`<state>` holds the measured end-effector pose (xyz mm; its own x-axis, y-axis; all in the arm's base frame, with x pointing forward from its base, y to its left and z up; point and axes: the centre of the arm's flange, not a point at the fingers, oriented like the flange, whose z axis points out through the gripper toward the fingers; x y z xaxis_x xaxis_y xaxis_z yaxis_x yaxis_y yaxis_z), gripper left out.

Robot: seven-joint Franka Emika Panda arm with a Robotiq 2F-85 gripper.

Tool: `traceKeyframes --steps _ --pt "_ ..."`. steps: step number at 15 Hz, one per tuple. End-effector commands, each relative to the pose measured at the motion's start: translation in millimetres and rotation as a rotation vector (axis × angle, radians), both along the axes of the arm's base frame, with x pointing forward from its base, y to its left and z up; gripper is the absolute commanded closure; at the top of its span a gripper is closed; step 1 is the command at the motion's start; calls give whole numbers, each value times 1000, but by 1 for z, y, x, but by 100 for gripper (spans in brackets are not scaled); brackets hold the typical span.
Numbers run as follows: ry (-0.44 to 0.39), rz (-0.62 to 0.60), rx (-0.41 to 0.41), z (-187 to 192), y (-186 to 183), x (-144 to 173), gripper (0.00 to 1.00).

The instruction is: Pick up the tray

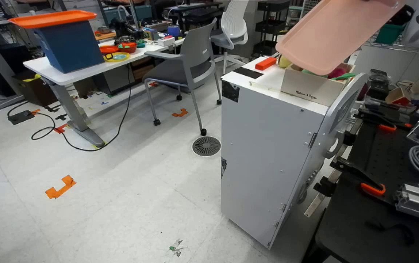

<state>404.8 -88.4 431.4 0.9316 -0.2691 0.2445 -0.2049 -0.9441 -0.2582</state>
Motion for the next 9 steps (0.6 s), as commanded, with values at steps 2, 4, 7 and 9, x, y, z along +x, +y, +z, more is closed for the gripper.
traceKeyframes --steps 2,4,7,9 --pt "47 -31 -1 -16 -20 4 98" --pt "65 -61 -9 -26 -30 7 98" --pt "103 -101 -5 -40 -47 9 98" --pt "118 -105 10 -48 -54 10 98"
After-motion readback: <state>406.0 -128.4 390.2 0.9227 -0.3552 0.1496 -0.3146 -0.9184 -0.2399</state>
